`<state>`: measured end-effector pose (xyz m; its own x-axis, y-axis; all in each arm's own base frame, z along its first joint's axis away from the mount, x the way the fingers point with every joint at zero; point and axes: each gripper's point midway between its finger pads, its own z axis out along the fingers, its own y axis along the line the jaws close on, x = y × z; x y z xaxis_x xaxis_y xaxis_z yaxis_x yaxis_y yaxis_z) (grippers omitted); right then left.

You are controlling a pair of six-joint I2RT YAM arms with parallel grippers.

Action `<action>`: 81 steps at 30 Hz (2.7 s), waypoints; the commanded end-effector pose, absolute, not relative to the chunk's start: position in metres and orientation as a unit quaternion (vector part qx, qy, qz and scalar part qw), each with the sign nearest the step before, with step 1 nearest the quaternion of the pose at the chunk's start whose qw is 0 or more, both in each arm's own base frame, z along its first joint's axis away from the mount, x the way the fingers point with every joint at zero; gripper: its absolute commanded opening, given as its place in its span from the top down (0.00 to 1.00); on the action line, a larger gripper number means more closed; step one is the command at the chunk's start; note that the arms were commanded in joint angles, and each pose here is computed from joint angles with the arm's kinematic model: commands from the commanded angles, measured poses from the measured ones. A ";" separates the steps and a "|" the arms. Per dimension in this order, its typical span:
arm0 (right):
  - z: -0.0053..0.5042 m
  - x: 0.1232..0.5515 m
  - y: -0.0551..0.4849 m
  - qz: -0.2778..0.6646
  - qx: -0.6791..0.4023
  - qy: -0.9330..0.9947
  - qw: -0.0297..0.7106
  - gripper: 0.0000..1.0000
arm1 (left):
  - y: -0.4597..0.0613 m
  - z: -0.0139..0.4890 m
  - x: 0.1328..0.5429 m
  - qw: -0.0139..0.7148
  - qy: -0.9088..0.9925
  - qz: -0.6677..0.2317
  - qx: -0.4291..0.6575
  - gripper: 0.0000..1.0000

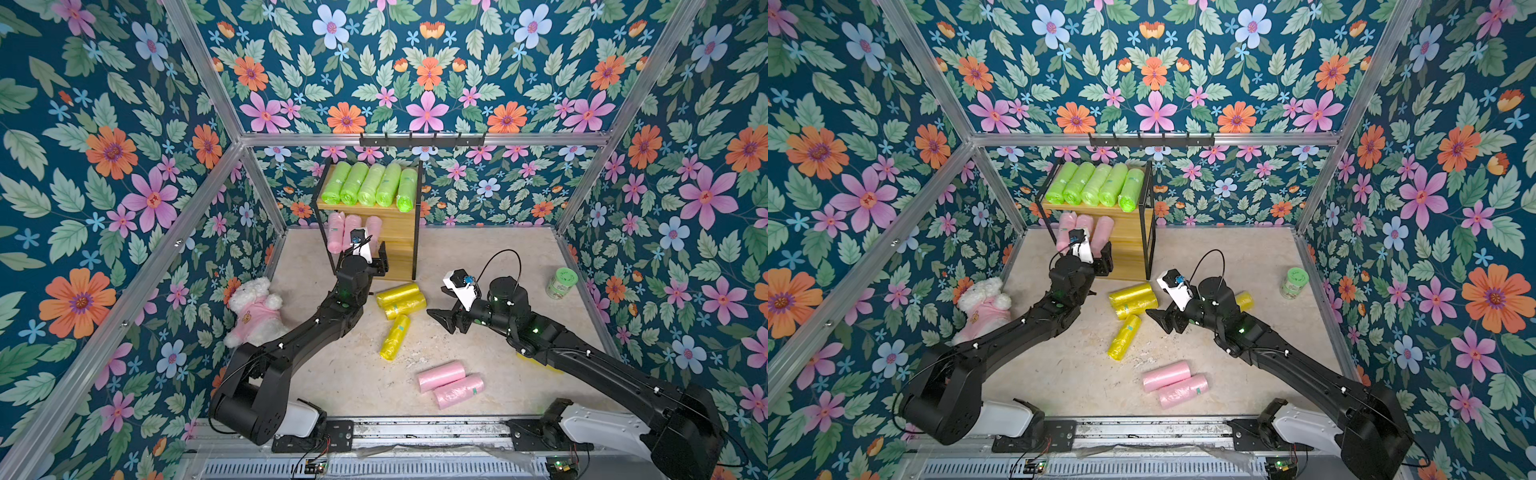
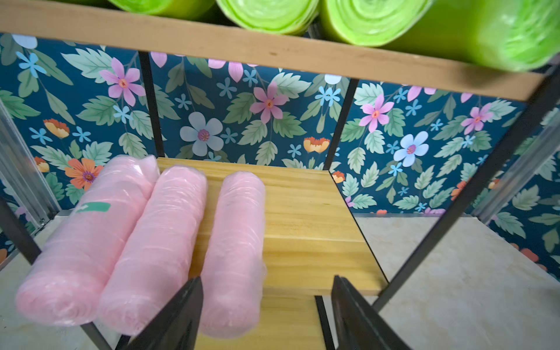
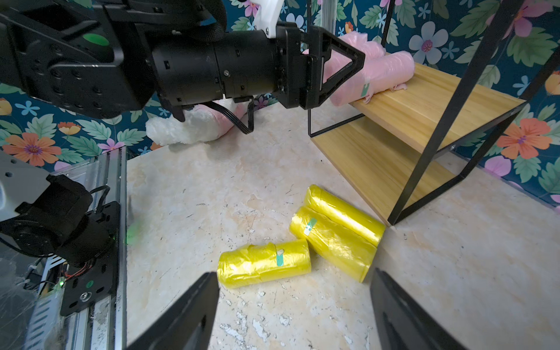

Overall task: Sort the rolls of trash bags by color and place them on the shelf
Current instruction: Place the roll of trash bags on the shelf, then pick up the roll of trash bags from the center of the board.

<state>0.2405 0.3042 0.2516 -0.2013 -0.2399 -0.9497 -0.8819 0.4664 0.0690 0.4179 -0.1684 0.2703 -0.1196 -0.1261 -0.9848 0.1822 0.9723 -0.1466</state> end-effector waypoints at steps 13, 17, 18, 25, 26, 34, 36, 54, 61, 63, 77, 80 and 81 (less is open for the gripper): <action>0.250 0.244 0.305 0.339 -0.376 0.710 0.488 0.19 | -0.172 0.248 0.416 0.577 0.794 -0.186 0.046 0.78; 0.248 0.244 0.306 0.340 -0.376 0.713 0.485 0.19 | -0.169 0.248 0.429 0.586 0.788 -0.182 0.037 0.82; 0.248 0.245 0.306 0.340 -0.375 0.713 0.485 0.19 | -0.168 0.248 0.432 0.588 0.787 -0.181 0.034 0.82; 0.247 0.245 0.307 0.341 -0.375 0.716 0.481 0.19 | -0.162 0.247 0.450 0.595 0.783 -0.181 0.017 0.83; 0.248 0.245 0.306 0.340 -0.374 0.716 0.482 0.19 | -0.163 0.246 0.451 0.596 0.782 -0.181 0.016 0.83; 0.232 0.248 0.301 0.328 -0.357 0.743 0.462 0.19 | -0.160 0.250 0.434 0.587 0.785 -0.197 0.015 0.76; 0.227 0.248 0.300 0.327 -0.349 0.754 0.451 0.19 | -0.160 0.252 0.420 0.579 0.787 -0.211 0.017 0.71; 0.116 0.137 0.323 0.176 -0.620 0.724 0.245 0.22 | -0.133 0.236 0.340 0.468 0.847 -0.251 0.018 0.47; 0.077 0.118 0.319 0.142 -0.660 0.715 0.181 0.22 | -0.118 0.242 0.339 0.473 0.846 -0.246 0.007 0.46; 0.073 0.119 0.322 0.142 -0.663 0.714 0.177 0.23 | -0.118 0.242 0.339 0.473 0.846 -0.247 0.008 0.46; 0.049 0.141 0.324 0.086 -0.661 0.727 0.168 0.32 | -0.118 0.241 0.336 0.473 0.845 -0.250 0.013 0.45; 0.051 0.159 0.320 0.073 -0.636 0.748 0.172 0.36 | -0.118 0.242 0.336 0.474 0.844 -0.250 0.014 0.45; 0.051 0.166 0.318 0.066 -0.627 0.756 0.176 0.36 | -0.118 0.243 0.336 0.476 0.843 -0.250 0.014 0.45</action>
